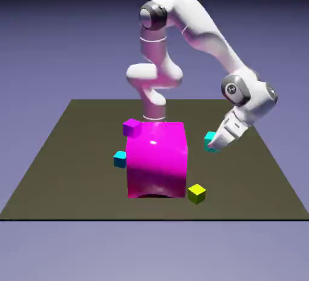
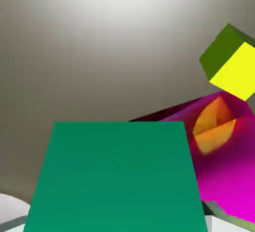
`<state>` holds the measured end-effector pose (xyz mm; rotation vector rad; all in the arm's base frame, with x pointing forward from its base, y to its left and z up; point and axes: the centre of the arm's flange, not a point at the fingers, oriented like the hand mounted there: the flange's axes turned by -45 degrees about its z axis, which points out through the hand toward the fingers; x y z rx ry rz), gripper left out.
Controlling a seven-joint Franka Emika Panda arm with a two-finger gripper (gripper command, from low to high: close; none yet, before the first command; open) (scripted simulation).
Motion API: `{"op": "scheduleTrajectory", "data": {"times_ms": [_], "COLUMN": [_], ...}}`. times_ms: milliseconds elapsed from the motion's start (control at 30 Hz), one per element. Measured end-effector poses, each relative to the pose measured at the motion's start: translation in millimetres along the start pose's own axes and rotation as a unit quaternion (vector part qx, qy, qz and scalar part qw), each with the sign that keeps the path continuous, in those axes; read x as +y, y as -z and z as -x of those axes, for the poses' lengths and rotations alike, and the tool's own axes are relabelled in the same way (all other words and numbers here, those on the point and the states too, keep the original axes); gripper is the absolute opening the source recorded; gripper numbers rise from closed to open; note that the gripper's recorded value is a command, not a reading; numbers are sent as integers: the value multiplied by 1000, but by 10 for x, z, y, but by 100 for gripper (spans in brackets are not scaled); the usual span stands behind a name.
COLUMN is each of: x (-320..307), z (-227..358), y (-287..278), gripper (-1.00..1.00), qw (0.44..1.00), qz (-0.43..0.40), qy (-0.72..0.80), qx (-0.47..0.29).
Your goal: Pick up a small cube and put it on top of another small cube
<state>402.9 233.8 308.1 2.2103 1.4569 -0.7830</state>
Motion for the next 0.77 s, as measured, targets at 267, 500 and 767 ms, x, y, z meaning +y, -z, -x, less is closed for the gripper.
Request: {"op": "scheduleTrajectory", "data": {"times_ms": [267, 500, 767], "x": [730, 858, 764], "z": [1448, 2482, 2370], "y": [-84, -481, -1126], "gripper": [-100, -100, 100], "qw": [998, 990, 990], "qz": [-26, -93, -92], "qy": [-38, -101, -100], "qx": [-34, -23, -24]}}
